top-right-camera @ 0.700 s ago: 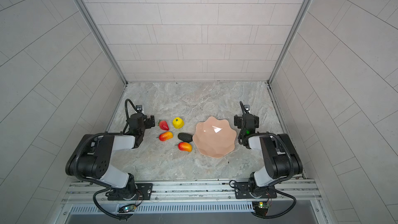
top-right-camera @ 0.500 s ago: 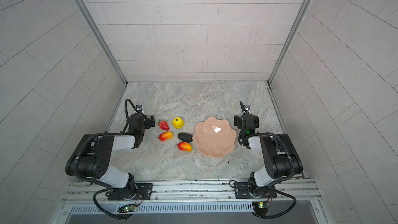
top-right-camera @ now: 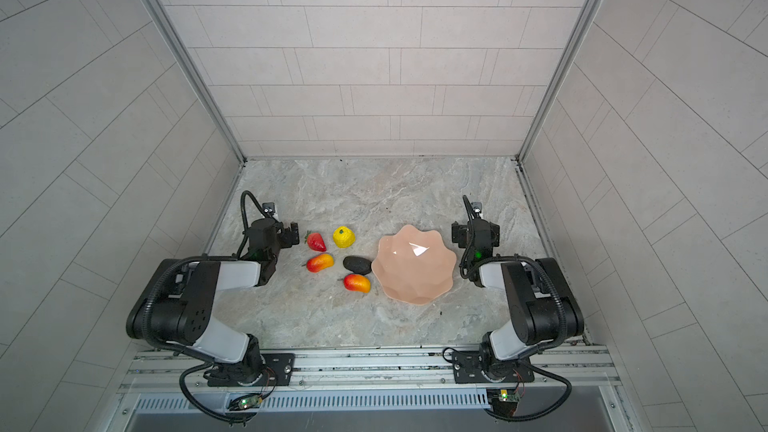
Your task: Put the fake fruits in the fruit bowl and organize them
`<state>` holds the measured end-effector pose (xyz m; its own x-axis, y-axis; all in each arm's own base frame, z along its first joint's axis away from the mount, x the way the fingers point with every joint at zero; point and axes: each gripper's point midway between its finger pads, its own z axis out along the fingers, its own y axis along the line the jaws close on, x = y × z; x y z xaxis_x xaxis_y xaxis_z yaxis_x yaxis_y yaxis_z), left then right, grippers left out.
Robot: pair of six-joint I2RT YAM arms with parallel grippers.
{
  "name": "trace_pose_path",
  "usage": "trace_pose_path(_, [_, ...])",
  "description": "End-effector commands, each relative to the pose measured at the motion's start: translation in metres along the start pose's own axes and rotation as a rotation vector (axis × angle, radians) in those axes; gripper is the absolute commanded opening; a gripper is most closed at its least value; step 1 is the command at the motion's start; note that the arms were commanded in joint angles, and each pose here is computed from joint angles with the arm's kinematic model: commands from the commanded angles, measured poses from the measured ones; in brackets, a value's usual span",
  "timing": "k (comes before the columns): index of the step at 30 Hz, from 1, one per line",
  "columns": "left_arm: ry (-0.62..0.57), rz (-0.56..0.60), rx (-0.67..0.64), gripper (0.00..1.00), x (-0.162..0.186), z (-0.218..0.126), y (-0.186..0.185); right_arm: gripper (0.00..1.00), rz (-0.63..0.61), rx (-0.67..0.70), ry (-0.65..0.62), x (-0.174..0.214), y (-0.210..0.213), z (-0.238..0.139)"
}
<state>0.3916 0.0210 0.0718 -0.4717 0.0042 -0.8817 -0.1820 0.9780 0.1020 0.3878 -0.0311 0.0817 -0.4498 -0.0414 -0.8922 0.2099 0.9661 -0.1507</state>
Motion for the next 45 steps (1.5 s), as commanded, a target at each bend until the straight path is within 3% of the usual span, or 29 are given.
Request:
trace_pose_path(1, [-0.032, -0.007, -0.006, 1.0, -0.012, 0.0, 0.002, 1.0, 0.0, 0.007, -0.013, -0.006, -0.002, 0.001])
trace_pose_path(16, [-0.021, 0.007, 0.009, 1.0, -0.017, -0.001, 0.0, 1.0, 0.003, 0.025, -0.023, -0.011, -0.006, -0.003])
trace_pose_path(20, [0.071, 0.025, 0.005, 1.0, -0.042, -0.012, 0.0, 1.0, -0.002, 0.02, -0.052, -0.051, -0.01, -0.03])
trace_pose_path(25, [0.085, 0.077, 0.004, 1.0, -0.082, -0.059, -0.011, 1.0, -0.007, -0.079, -0.118, -0.114, -0.003, -0.084])
trace_pose_path(29, [0.162, 0.072, 0.019, 1.0, -0.105, -0.103, -0.009, 1.0, -0.045, -0.239, -0.085, -0.134, 0.03, -0.112])
trace_pose_path(35, [0.284, 0.074, 0.138, 1.0, -0.132, -0.154, -0.015, 1.0, -0.112, -0.523, 0.011, -0.135, 0.125, -0.142])
trace_pose_path(38, [0.331, 0.115, 0.139, 1.0, -0.136, -0.161, -0.013, 1.0, -0.207, -0.611, 0.032, -0.13, 0.181, -0.157])
trace_pose_path(45, [0.478, 0.139, 0.119, 1.0, -0.107, -0.16, -0.009, 1.0, -0.338, -0.725, 0.163, -0.108, 0.284, -0.16])
